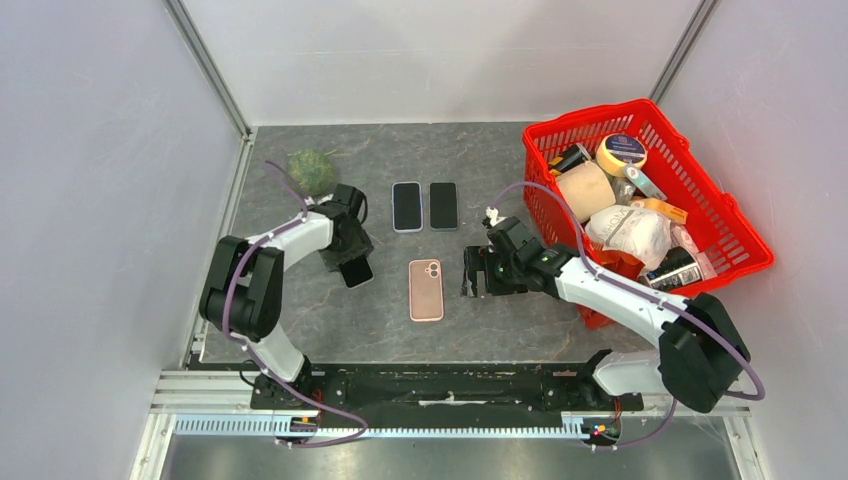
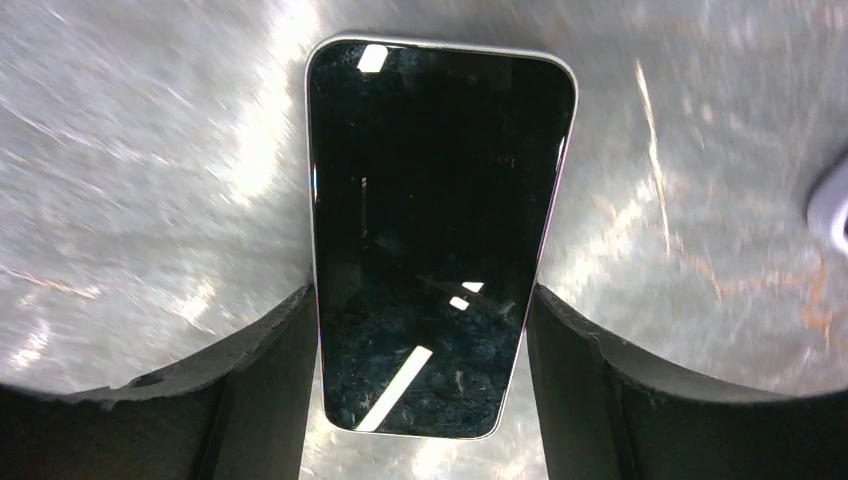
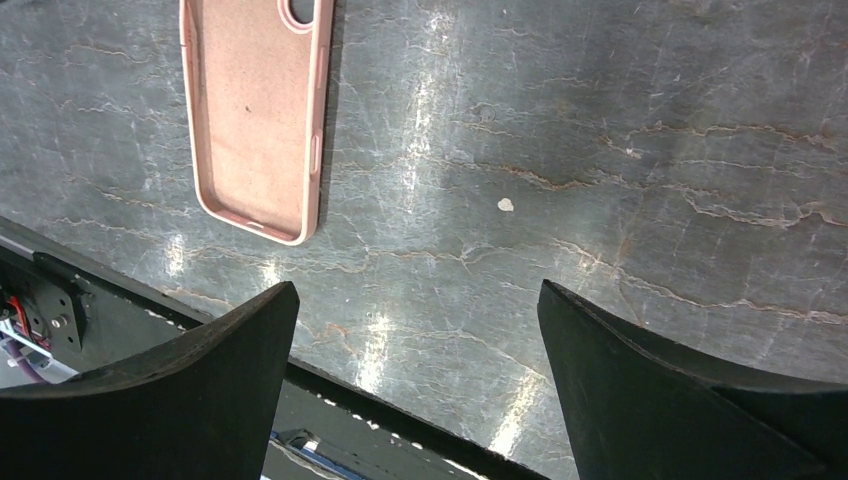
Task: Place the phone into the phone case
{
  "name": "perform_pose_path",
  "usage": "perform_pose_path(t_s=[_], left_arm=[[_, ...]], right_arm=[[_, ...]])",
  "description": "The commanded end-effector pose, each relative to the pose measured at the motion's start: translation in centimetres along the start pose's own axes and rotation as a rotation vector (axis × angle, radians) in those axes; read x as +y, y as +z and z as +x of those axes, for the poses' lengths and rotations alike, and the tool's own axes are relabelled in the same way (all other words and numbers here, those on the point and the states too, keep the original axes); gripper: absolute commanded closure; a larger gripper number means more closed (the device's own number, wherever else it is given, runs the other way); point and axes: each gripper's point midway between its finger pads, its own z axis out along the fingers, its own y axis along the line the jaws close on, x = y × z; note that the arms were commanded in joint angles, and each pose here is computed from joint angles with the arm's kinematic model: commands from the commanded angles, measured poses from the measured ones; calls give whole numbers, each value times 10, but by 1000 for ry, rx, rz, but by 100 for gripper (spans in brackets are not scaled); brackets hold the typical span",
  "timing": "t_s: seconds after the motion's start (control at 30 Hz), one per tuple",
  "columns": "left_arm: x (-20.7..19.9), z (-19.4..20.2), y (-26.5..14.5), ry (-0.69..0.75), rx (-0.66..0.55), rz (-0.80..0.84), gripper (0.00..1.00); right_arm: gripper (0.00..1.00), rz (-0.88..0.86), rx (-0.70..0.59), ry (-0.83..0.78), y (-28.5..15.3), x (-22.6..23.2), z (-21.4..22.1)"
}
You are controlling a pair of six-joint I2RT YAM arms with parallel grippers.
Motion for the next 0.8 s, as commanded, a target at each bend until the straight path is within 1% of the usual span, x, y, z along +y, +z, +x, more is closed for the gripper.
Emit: perform_pose_path(t_s=[0.0,0.17,0.37,0.5,0.57,0.6,0.77], left_arm=[[-27,31,-22,56,46,138,61],[-48,50,-42,108,46,230,62],[-66,68,-58,127,63,333,62],[-75,75,-67,120,77,393,62],[-77,75,-70,106,72,417,62],[-79,80,-74,101,93,439,62],[-85,86,-79,79,123,494,62]], right_arm=[[3,-14,-9,-8,5,5,-8],[3,-45,9,8,8,14,-11],[5,-157,32,69,15,41,-18],[11,-235,34,109,23,62,-28],[16,-268,36,123,30,73,-32],[18,-279,43,132,33,78,-33],[29,-331,62,145,56,105,-38]])
